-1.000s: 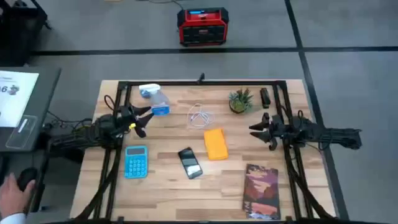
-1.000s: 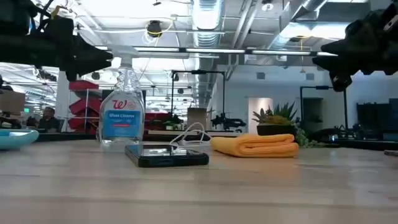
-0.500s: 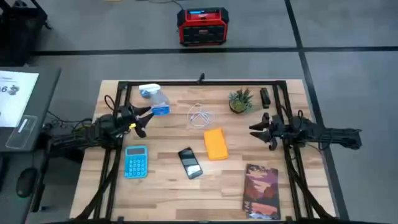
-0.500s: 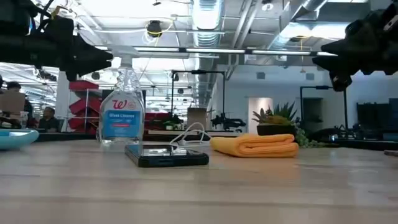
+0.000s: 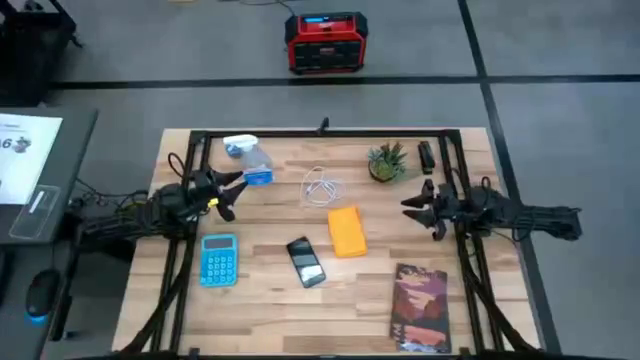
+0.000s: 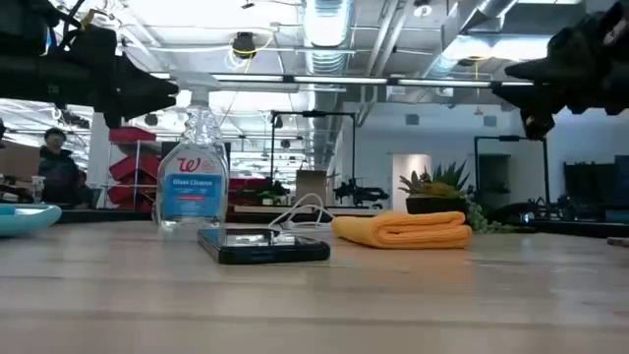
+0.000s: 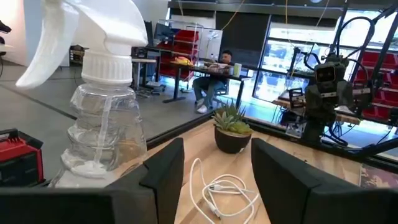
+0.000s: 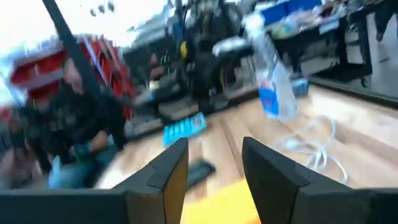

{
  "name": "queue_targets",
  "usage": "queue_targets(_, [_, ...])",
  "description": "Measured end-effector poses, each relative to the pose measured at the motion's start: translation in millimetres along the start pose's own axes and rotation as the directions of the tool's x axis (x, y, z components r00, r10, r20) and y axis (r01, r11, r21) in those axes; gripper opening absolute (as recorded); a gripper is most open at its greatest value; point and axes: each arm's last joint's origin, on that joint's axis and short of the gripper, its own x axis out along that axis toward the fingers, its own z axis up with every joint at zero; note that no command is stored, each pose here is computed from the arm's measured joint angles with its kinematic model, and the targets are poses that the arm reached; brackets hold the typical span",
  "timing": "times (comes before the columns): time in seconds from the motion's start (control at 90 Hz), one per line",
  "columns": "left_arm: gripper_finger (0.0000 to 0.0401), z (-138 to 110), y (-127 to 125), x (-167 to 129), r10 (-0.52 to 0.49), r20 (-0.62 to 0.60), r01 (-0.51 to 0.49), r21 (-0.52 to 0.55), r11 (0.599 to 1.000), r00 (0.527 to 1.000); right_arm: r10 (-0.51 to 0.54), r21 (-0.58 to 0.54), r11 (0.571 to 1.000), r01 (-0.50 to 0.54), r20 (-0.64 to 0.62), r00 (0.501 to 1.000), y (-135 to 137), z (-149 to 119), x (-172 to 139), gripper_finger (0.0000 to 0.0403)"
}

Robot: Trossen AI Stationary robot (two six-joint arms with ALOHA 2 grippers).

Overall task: Apply microfiber cloth
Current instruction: Move the yellow microfiber cloth to the middle left of the table

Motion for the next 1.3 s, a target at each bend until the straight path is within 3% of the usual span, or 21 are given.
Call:
queue_targets(0.122, [0.0162,0,0,0,0.000,0.000,0.000,0.000,1.000,1.000,-0.033,0.237,0.972,0.002,0.127,0.991,2,10,0,0.0139])
queue_targets(0.244, [0.0162,0,0,0,0.000,0.000,0.000,0.000,1.000,1.000,-0.047,0.245,0.969,0.012,0.134,0.990,2,11,3,0.0139])
queue_targets(0.322, [0.0162,0,0,0,0.000,0.001,0.000,0.000,1.000,1.000,-0.002,0.184,0.983,-0.019,0.114,0.993,4,10,7,0.0139])
queue_targets(0.456, [0.0162,0,0,0,0.000,0.001,0.000,0.000,1.000,1.000,0.042,-0.026,0.999,-0.040,0.082,0.996,11,12,18,0.0139])
queue_targets(0.633, [0.0162,0,0,0,0.000,0.001,0.000,0.000,1.000,1.000,0.049,-0.248,0.968,-0.051,-0.016,0.999,28,30,50,0.0139])
queue_targets(0.778, [0.0162,0,0,0,0.000,0.001,0.000,0.000,1.000,1.000,0.030,-0.309,0.947,-0.084,-0.178,0.984,43,44,85,0.0145])
queue_targets(0.856, [0.0162,0,0,0,0.000,0.001,0.000,0.000,1.000,1.000,-0.011,-0.295,0.951,-0.096,-0.340,0.941,53,47,103,0.0156])
queue_targets(0.978, [0.0162,0,0,0,0.000,0.001,0.000,0.000,1.000,1.000,-0.075,-0.287,0.949,-0.130,-0.607,0.791,71,35,127,0.0174])
queue_targets(1.1, [0.0162,0,0,0,0.000,0.001,0.000,0.000,1.000,1.000,-0.087,-0.306,0.939,-0.158,-0.654,0.751,86,19,155,0.0188])
queue_targets(1.222, [0.0162,0,0,0,0.000,0.001,0.000,-0.042,0.999,1.000,-0.169,-0.342,0.931,-0.129,-0.715,0.678,80,-13,179,0.0202])
queue_targets(1.3, [0.0162,0,0,0,0.000,0.001,0.000,-0.099,0.995,1.000,-0.234,-0.380,0.922,-0.071,-0.695,0.679,73,-27,194,0.0208])
